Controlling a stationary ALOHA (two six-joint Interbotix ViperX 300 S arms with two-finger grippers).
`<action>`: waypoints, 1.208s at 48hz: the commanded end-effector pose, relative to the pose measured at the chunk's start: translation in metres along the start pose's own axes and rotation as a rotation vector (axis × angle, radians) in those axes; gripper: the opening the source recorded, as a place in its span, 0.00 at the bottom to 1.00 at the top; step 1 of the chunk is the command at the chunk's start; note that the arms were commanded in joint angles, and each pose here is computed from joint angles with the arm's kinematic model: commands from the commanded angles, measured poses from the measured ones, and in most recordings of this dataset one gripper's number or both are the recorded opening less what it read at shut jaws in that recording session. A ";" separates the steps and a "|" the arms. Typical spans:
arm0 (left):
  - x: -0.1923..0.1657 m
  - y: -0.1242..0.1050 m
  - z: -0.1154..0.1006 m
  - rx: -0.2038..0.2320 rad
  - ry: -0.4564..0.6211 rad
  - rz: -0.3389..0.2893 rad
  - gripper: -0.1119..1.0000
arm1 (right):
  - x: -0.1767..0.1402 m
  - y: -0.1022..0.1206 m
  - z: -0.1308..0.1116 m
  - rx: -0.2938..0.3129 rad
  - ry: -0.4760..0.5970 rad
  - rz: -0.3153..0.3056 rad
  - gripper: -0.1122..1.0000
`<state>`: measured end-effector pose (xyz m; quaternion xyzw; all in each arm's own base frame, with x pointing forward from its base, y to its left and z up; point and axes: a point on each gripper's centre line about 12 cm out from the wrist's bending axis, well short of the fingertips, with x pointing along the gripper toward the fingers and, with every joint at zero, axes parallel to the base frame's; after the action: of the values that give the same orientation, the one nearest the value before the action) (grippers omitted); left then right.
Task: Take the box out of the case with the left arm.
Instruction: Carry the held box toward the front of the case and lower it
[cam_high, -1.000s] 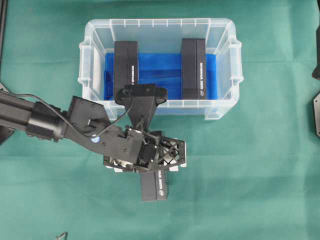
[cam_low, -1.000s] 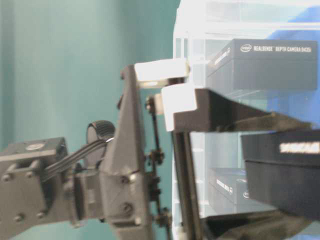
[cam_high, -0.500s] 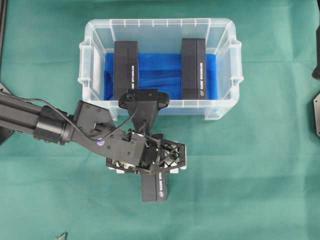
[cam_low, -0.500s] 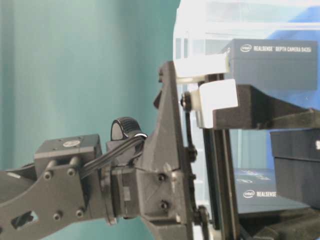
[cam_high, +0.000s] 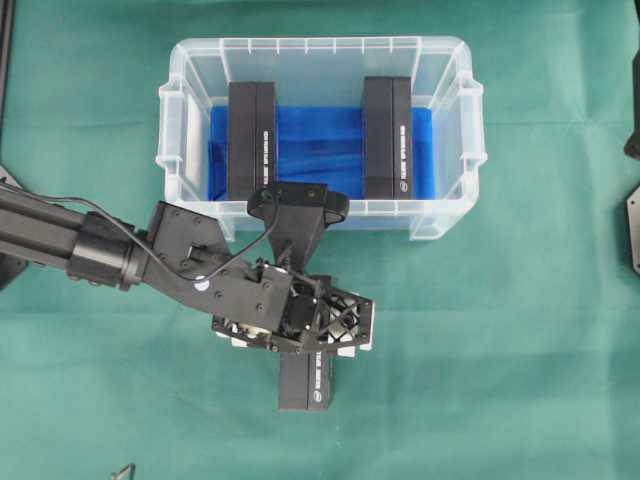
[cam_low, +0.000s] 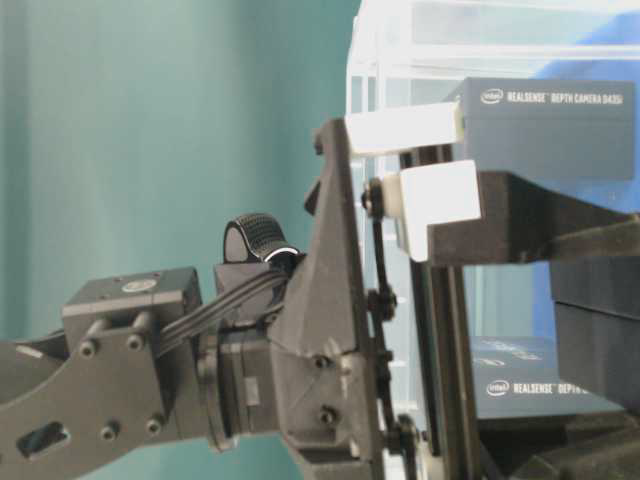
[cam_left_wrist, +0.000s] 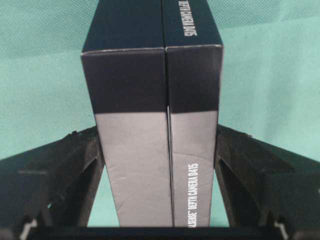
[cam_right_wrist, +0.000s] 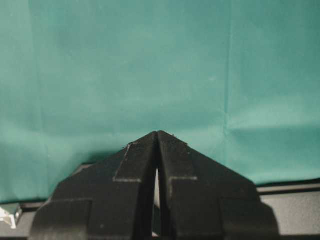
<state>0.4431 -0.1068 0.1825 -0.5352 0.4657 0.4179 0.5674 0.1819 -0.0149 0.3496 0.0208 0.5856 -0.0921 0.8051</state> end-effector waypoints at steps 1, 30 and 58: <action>-0.017 -0.008 0.001 -0.013 0.009 -0.050 0.66 | -0.005 0.000 0.002 0.004 -0.018 0.001 0.11; -0.027 -0.004 0.002 -0.075 0.009 -0.051 0.89 | -0.005 -0.001 0.002 0.004 -0.020 0.001 0.11; -0.106 -0.013 0.012 -0.045 0.001 -0.082 0.89 | -0.005 -0.001 0.002 0.002 -0.020 0.001 0.11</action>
<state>0.4373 -0.1000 0.2473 -0.5502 0.4520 0.4247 0.5591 0.1816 -0.0149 0.3499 0.0209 0.5850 -0.0921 0.8055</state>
